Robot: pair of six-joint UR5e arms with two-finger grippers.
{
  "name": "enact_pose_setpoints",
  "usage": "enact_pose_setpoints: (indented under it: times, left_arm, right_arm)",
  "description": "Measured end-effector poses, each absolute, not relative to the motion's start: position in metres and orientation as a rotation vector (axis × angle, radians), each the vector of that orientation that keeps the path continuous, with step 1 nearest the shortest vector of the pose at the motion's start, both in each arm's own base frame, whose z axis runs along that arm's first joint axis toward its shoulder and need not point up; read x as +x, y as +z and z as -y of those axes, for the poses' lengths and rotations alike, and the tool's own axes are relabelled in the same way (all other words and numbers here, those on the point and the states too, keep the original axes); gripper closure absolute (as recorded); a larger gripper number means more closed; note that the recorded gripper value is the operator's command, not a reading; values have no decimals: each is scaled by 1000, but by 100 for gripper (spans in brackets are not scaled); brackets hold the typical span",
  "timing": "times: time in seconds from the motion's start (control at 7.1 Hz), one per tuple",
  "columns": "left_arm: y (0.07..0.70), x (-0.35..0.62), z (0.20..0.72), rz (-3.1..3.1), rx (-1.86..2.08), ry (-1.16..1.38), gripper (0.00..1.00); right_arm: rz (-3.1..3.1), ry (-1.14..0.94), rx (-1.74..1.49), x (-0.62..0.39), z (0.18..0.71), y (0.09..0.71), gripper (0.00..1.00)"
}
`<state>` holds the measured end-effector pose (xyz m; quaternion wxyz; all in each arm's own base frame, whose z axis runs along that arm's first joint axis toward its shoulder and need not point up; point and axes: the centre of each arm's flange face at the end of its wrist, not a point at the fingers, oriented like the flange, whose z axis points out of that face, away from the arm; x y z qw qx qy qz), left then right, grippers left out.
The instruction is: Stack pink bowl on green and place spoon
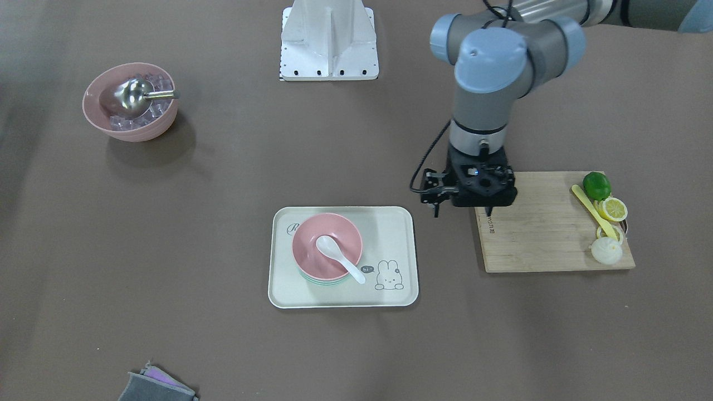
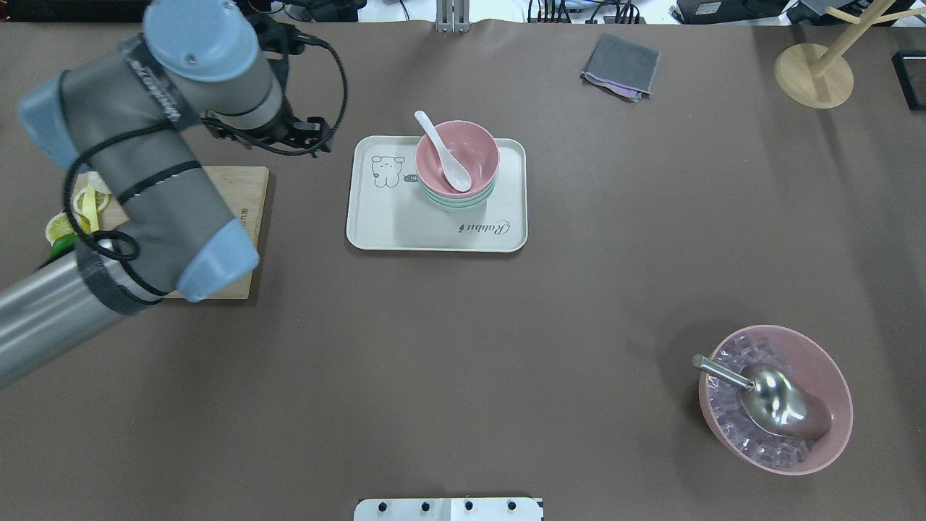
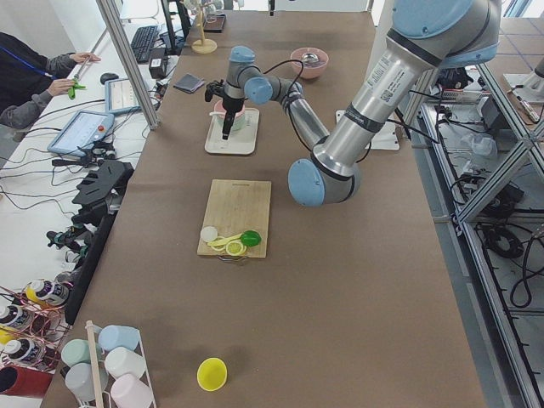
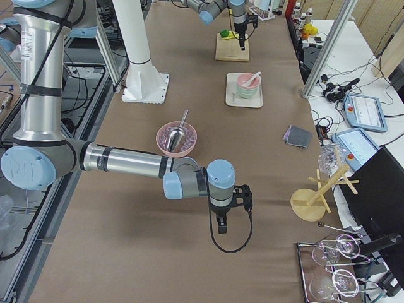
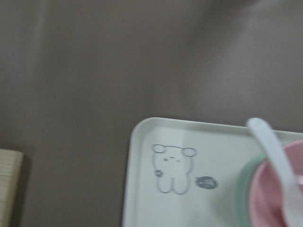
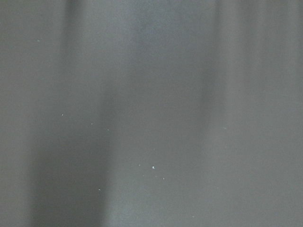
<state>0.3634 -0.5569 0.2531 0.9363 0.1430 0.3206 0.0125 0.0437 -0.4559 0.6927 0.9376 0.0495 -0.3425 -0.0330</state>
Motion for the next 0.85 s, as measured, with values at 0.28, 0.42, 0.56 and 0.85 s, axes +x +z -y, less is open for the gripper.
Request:
enact_pose_setpoints:
  times: [0.28, 0.42, 0.56, 0.85]
  left_arm:
    - [347, 253, 561, -586, 271, 206, 2]
    - [393, 188, 563, -575, 258, 290, 2]
    - [437, 123, 557, -576, 246, 354, 2]
    - [518, 13, 520, -606, 217, 382, 2]
  right_arm:
    - [697, -59, 90, 46, 454, 695, 0]
    - [696, -57, 88, 46, 453, 696, 0]
    - [697, -57, 88, 46, 454, 696, 0]
    - [699, -59, 93, 47, 456, 693, 0]
